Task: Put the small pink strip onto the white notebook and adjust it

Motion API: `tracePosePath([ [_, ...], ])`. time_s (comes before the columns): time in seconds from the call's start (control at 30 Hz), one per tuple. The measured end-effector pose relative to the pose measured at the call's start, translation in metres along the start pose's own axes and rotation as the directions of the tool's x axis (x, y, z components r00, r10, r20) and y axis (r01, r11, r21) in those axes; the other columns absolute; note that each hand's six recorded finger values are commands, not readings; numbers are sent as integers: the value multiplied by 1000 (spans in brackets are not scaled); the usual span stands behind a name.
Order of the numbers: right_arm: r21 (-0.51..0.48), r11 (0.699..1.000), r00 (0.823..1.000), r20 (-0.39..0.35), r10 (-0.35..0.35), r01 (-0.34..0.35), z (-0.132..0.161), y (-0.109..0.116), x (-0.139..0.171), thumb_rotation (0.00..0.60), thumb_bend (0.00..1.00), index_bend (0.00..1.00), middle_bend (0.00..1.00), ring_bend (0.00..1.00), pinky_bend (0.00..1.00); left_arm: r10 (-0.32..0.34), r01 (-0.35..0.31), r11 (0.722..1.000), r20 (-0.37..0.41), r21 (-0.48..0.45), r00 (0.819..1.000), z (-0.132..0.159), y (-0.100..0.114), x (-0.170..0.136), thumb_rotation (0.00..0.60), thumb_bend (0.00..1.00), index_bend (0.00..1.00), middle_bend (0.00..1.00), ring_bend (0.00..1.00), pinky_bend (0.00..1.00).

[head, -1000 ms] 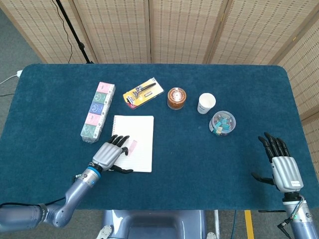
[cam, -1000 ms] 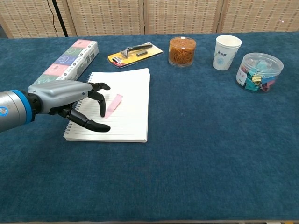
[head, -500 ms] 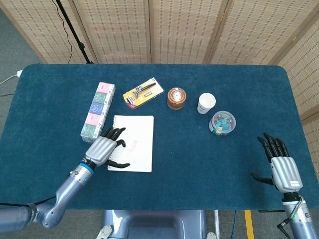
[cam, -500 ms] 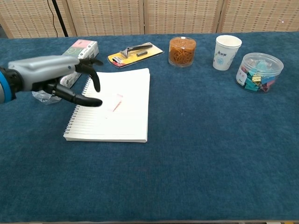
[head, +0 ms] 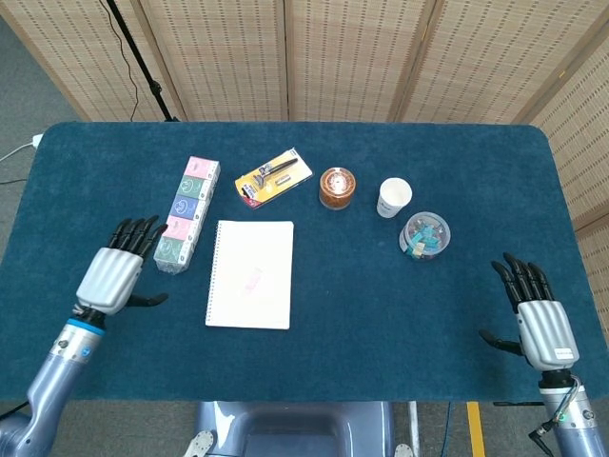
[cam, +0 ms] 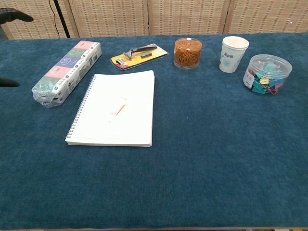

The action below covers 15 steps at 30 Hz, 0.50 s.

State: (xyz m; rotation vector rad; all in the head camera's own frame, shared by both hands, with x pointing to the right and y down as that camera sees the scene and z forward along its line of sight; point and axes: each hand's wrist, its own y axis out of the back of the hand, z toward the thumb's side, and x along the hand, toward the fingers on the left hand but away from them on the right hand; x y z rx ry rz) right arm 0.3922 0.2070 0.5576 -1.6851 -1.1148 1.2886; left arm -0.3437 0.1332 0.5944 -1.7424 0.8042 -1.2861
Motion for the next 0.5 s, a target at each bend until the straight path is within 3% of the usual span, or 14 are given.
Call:
tracePosePath([
  [0.3, 14, 999, 999, -37, -36, 36, 8, 4, 5, 600, 0, 0, 0, 0, 0, 69, -82, 994, -167, -71, 983, -70, -5, -76, 600, 0, 0, 0, 0, 0],
  [0.5, 27, 999, 998, -35, -46, 47, 9, 6, 6, 600, 0, 0, 0, 0, 0, 44, -62, 995, -218, -78, 975, -90, -15, -111, 600, 0, 0, 0, 0, 0],
])
